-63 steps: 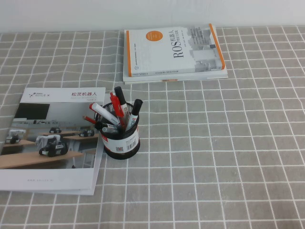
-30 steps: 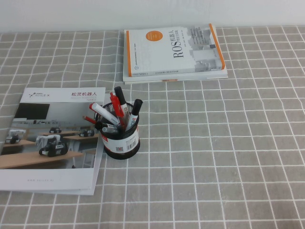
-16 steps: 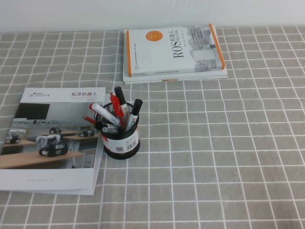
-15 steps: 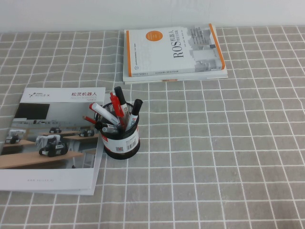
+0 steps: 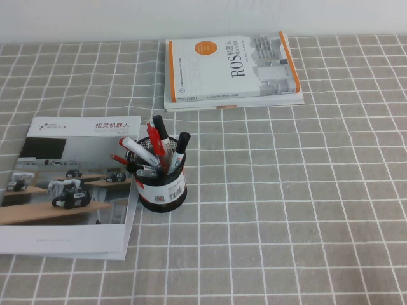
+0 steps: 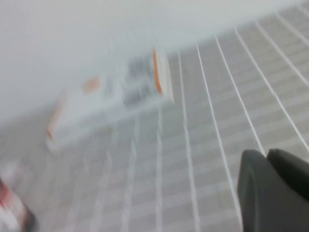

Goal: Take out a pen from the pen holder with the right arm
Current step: 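Take a marker out of the pen holder and lay it on the table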

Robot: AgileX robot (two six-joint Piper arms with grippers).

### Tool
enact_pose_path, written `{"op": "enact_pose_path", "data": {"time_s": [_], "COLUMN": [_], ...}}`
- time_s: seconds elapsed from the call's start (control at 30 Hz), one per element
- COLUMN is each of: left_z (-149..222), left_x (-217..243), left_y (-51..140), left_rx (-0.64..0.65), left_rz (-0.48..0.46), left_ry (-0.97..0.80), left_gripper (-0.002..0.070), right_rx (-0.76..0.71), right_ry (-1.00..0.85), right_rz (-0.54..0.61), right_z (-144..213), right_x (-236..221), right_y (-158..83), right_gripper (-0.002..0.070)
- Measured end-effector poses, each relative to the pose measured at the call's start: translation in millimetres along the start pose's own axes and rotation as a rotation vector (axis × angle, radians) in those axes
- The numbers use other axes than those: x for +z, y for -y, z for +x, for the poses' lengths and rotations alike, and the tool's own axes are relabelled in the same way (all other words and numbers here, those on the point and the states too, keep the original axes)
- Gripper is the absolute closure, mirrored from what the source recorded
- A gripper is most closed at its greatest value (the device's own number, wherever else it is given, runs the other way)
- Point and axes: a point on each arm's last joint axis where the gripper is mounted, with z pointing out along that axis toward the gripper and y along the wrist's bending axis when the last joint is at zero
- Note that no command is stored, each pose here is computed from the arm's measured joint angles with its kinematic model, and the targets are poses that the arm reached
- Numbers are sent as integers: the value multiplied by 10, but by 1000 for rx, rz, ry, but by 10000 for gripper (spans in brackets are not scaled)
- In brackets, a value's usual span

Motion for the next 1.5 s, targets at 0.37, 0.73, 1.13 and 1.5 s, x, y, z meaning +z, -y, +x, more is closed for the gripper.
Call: {"op": "enact_pose_path", "data": {"time_s": [0.37, 0.73, 1.13, 1.5], "left_z": [0, 0, 0, 0], "left_x": [0, 0, 0, 0], "left_y": [0, 0, 0, 0], "left_rx": [0, 0, 0, 0], "left_rz": [0, 0, 0, 0], "left_ry": [0, 0, 0, 0], "left_gripper": [678, 678, 678, 678], "right_rx": [257, 191, 14, -96], "right_ry": [143, -229, -715, -899], "right_rz": [-36, -76, -45, -124], "right_z": [-132, -366, -953, -1028], "right_x": [-10, -5, 529, 1318], "right_y": [-16, -345, -697, -959], "right_gripper": [689, 689, 689, 689]}}
